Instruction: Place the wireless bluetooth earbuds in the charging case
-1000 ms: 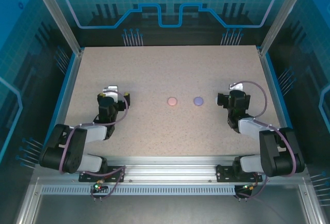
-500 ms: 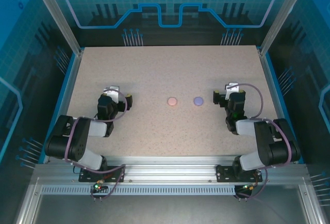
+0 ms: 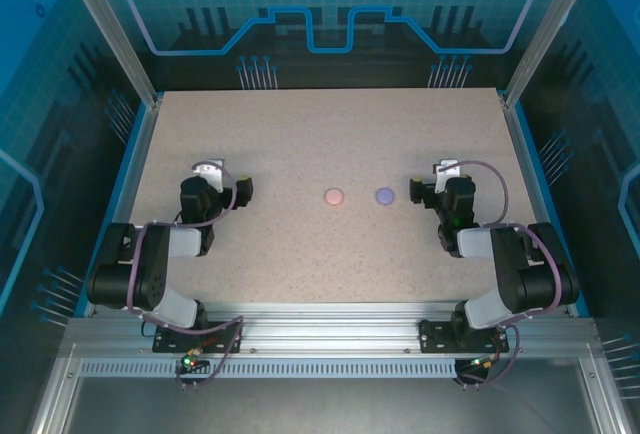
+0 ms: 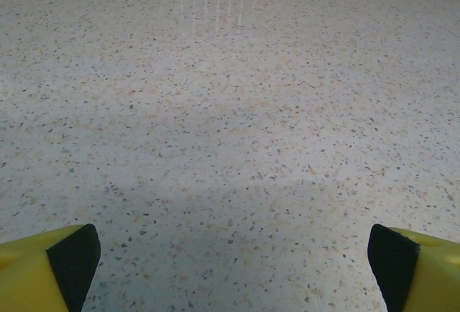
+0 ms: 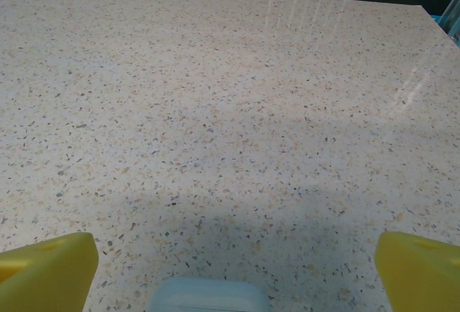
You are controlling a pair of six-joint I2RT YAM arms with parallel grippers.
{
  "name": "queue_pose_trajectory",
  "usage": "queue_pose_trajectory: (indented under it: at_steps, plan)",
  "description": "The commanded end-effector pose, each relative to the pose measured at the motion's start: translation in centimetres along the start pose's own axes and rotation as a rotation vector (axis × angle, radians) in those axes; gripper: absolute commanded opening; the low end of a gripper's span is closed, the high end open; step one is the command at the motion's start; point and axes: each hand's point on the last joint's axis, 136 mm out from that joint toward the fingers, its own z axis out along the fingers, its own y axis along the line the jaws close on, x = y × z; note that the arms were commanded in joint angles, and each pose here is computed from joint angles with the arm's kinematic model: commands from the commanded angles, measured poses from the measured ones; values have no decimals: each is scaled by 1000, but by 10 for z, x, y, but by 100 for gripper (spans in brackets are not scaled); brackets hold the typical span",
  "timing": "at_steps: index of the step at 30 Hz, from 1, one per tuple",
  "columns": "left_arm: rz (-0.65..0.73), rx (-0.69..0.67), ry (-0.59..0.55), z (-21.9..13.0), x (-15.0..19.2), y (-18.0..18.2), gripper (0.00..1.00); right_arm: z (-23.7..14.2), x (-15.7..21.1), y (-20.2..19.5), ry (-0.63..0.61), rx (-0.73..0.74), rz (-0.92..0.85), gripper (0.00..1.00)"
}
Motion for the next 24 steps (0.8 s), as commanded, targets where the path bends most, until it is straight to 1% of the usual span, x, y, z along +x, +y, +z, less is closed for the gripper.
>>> queue_pose_trajectory:
  at_steps: [1, 24]
  plan:
    - [-28, 12, 1, 3, -4, 0, 99, 2, -9, -1, -21, -4, 13, 100]
    - [-25, 7, 4, 4, -3, 0, 99, 3, -9, -1, -18, -8, 12, 100]
